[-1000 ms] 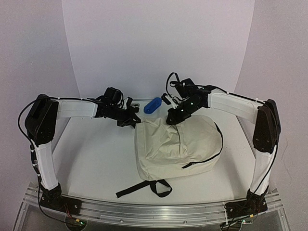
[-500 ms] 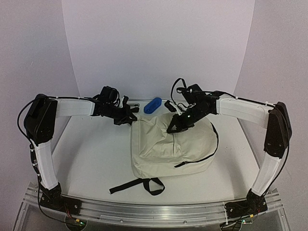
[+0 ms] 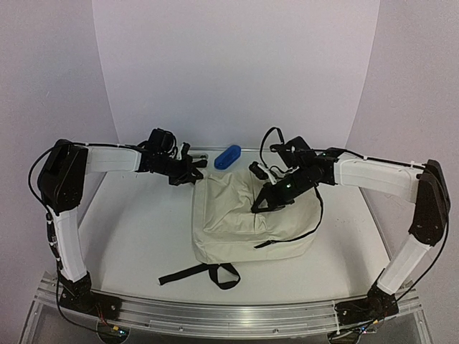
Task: Pack the student bag
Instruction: Unzip the student bag at the center of the board.
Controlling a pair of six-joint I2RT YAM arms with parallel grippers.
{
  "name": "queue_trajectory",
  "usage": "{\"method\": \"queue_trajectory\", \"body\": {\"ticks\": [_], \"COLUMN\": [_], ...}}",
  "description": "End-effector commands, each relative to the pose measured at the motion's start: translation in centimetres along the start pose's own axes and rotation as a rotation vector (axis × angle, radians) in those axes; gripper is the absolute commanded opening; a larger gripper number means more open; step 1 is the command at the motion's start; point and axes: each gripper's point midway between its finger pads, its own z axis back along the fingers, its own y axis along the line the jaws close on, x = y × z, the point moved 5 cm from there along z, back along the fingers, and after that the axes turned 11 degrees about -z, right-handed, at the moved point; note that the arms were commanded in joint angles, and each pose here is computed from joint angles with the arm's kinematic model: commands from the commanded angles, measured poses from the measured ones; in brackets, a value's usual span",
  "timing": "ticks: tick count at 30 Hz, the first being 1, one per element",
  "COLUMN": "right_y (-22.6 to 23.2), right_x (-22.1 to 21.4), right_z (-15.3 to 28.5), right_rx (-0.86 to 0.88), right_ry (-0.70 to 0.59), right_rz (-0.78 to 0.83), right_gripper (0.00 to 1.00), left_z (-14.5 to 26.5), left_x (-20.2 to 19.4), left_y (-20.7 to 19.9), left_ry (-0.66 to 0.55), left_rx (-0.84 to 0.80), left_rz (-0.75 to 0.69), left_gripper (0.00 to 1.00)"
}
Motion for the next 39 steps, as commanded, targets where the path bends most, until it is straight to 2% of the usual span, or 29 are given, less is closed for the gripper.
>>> {"method": "queue_trajectory", "body": {"ticks": [1,12,18,24,28,30,31,32,33,34,36,37,39], "right_y": [2.4,4.8,4.3,3.9,4.9,6.0,6.5,6.7,7.1,7.3,7.7,7.6,7.1], "right_x": [-2.0,-6.5,-9.0,-9.4,-8.2,-6.8,-5.8,-5.3,-4.5,-4.1,-2.8,-2.4,-1.0], "right_z": [1.1,-1.7,-3.3,-3.7,-2.9,-1.6,-0.5,0.0,1.0,1.5,3.3,3.7,5.1], "right_rx": [0.06,0.098,0.077,0.066,0.078,0.081,0.07,0.063,0.048,0.04,0.006,-0.014,-0.102], "right_ry": [0.02,0.108,0.166,0.178,0.132,0.067,0.01,-0.017,-0.072,-0.097,-0.189,-0.218,-0.315], "right_rz": [-0.001,-0.018,-0.038,-0.047,-0.033,-0.018,-0.012,-0.013,-0.012,-0.014,-0.028,-0.031,-0.06], "right_gripper": [0.0,0.0,0.0,0.0,0.0,0.12,0.26,0.34,0.43,0.48,0.69,0.71,0.83], "left_z": [0.6,0.7,0.5,0.3,0.5,1.1,1.8,2.5,3.1,3.7,5.6,6.2,7.8], "left_x": [3.0,3.8,4.0,4.0,4.0,4.1,4.3,4.3,4.3,4.5,4.7,4.6,4.2], "left_y": [1.0,1.2,1.6,1.9,1.3,0.7,0.1,-0.2,-0.4,-0.7,-1.6,-2.0,-3.6], "left_ry": [-0.097,-0.112,-0.116,-0.119,-0.118,-0.122,-0.133,-0.144,-0.153,-0.163,-0.19,-0.194,-0.21], "left_rx": [0.039,0.033,0.03,0.028,-0.001,-0.013,-0.014,-0.008,0.009,0.019,0.075,0.08,0.157], "left_rz": [-0.033,-0.033,-0.027,-0.019,-0.047,-0.078,-0.1,-0.116,-0.133,-0.141,-0.189,-0.207,-0.275], "left_gripper": [0.0,0.0,0.0,0.0,0.0,0.04,0.14,0.23,0.37,0.41,0.62,0.66,0.77]}}
